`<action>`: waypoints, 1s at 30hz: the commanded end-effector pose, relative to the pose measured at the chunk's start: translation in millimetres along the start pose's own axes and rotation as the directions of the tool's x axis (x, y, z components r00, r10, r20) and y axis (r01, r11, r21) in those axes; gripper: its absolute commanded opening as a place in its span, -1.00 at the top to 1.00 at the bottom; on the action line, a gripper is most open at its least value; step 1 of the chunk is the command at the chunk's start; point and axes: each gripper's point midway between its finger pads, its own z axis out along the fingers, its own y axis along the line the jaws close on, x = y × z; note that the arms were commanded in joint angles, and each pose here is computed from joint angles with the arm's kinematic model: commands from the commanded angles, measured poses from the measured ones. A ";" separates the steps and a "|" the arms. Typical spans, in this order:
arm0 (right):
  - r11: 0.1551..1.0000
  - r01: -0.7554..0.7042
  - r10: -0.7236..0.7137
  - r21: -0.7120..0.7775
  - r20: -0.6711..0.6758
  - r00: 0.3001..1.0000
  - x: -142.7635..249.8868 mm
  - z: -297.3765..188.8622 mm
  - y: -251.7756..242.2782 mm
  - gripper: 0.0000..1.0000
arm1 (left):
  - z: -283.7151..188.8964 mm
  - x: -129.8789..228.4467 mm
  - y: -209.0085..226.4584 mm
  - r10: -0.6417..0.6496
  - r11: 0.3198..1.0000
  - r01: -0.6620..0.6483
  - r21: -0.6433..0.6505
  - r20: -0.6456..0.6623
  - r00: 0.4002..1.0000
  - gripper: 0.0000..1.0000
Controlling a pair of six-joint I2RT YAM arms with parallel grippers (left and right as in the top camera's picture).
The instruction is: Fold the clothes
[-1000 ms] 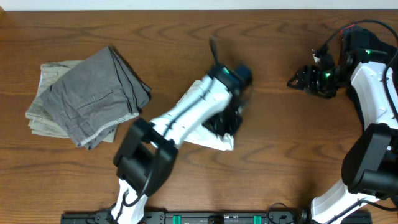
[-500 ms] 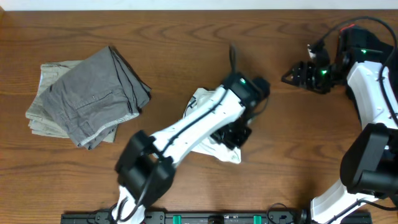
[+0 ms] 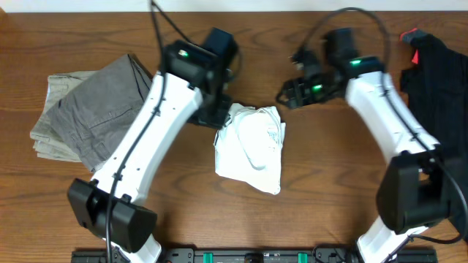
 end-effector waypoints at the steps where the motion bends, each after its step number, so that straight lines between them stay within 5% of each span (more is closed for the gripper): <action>1: 0.982 0.037 -0.032 0.186 -0.029 0.999 3.1 13.6 -4.7 -0.29 | -2.6 -4.3 21.3 -0.061 0.998 0.061 -0.021 0.010 0.998 0.02; 9: 0.972 0.082 -0.050 0.221 -0.148 0.988 27.1 61.2 8.1 0.02 | -2.5 -5.7 34.0 -0.098 0.995 0.098 -0.023 0.009 0.995 0.02; 15: 0.972 0.053 -0.018 0.228 -0.153 0.988 28.9 69.9 0.8 0.75 | -2.5 -5.8 34.0 -0.098 0.995 0.098 -0.023 0.009 0.995 0.02; 18: 0.970 0.024 -0.003 0.243 -0.087 0.996 13.8 53.1 -5.8 0.89 | -2.5 -5.8 34.0 -0.098 0.995 0.098 -0.023 0.009 0.995 0.01; 25: 0.940 -0.098 0.097 0.326 0.019 0.995 -1.5 9.4 -58.8 0.97 | -2.5 -5.8 34.0 -0.098 0.995 0.098 -0.023 0.010 0.995 -0.01; 30: 0.928 -0.152 0.165 0.340 -0.009 0.986 11.9 2.2 -79.3 0.70 | -2.5 -5.9 34.0 -0.098 0.995 0.098 -0.023 0.010 0.995 -0.02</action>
